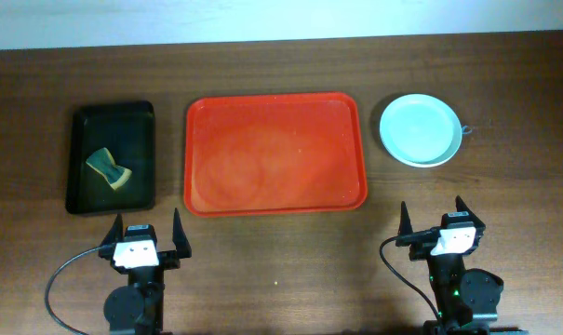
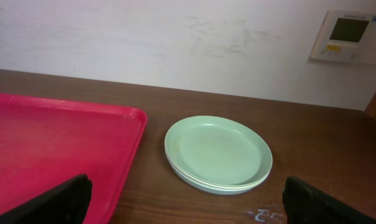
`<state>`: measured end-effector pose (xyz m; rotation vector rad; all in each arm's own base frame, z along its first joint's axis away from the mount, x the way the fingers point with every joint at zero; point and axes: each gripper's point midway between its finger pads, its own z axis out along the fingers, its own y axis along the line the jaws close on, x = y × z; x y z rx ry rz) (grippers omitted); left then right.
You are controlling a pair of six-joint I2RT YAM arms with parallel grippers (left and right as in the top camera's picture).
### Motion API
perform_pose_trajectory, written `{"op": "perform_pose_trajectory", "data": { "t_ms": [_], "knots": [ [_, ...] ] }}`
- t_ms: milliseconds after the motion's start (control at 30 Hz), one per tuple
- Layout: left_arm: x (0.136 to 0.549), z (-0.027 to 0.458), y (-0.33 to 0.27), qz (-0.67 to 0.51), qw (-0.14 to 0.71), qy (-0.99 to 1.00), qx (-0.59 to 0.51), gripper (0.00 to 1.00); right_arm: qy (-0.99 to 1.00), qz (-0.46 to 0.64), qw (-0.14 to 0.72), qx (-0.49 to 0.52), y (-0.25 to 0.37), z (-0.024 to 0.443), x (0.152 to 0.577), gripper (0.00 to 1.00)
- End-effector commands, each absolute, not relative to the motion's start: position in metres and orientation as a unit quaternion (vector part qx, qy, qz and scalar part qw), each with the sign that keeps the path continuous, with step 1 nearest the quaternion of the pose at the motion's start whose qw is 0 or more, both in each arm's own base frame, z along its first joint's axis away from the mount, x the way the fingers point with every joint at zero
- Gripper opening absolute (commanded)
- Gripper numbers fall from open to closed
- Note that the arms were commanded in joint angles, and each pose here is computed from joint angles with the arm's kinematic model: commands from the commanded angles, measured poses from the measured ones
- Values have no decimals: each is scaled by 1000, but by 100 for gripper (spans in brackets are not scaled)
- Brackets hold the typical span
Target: Clean dirty plates on tray and stack at the side
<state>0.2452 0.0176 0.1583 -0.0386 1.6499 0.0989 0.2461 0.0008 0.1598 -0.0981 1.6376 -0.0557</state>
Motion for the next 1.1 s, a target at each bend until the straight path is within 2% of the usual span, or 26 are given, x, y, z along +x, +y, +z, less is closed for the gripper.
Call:
{"op": "perform_pose_trajectory", "data": {
  "t_ms": [0, 1067],
  "knots": [
    [245, 156, 16, 39, 677, 734, -12, 99, 734, -5, 679, 16, -8, 156, 246, 99],
    [245, 156, 16, 39, 677, 734, -12, 99, 734, -9, 679, 14, -9, 156, 246, 99]
  ]
}}
